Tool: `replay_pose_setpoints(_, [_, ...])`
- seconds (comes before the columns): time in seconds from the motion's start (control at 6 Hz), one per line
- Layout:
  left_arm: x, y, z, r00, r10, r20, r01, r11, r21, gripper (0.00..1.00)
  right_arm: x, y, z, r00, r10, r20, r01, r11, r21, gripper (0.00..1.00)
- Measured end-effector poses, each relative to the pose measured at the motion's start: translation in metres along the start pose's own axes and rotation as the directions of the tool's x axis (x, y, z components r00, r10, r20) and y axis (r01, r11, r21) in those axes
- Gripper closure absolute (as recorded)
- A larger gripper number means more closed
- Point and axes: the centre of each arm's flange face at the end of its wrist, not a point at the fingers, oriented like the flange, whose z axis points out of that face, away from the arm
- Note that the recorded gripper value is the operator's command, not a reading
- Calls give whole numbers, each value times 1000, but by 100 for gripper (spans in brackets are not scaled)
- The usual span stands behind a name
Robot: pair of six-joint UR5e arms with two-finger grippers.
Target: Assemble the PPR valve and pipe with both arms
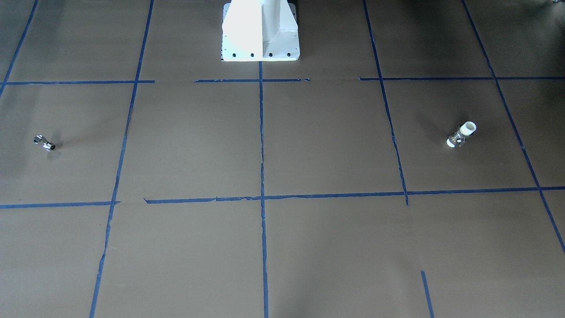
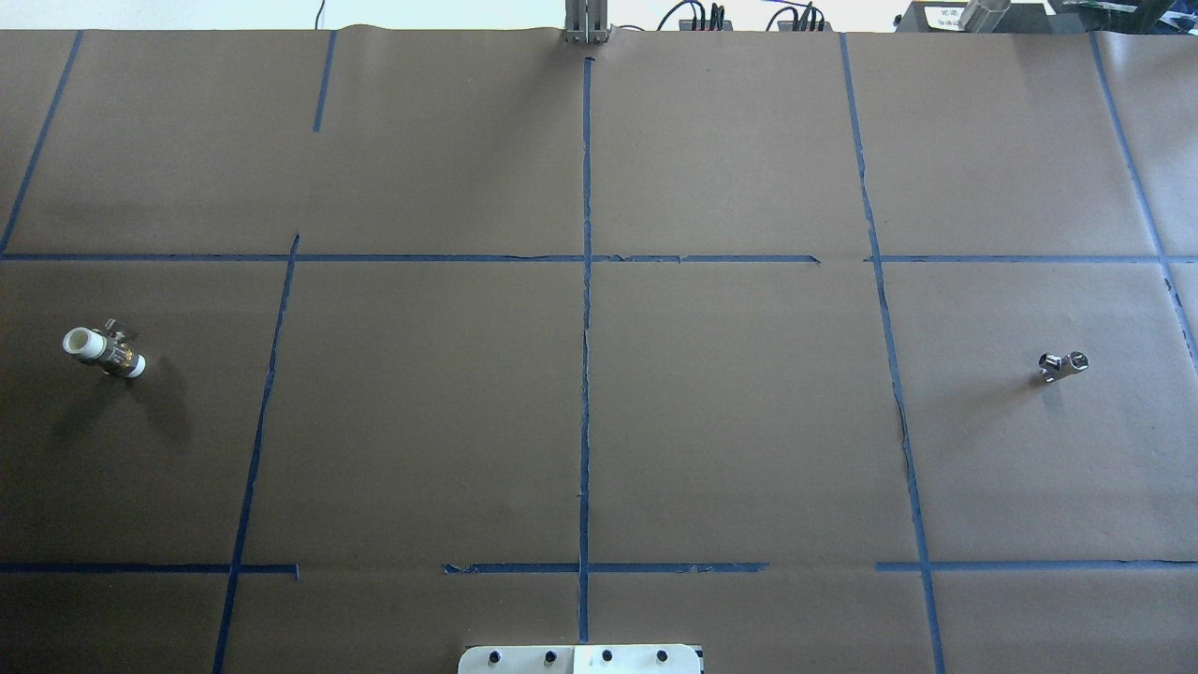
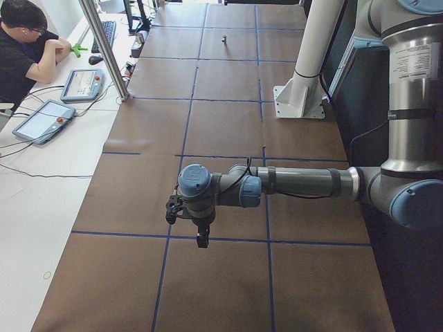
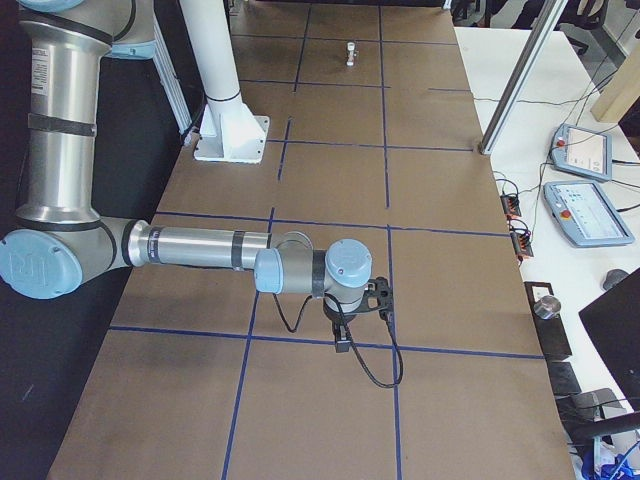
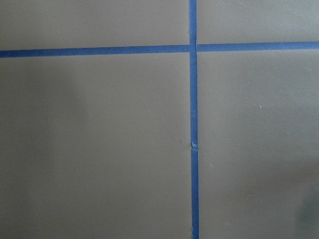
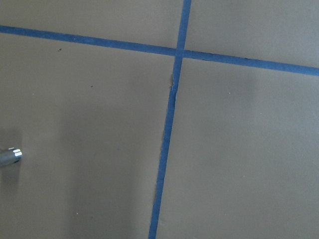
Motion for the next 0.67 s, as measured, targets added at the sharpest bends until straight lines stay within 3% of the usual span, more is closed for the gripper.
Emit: replay_pose_setpoints(0.67, [9,-6,-6,1000,22,0,-22,999,23,0,-4,-5,-5,1000,-11,-1,11,1000,11,0])
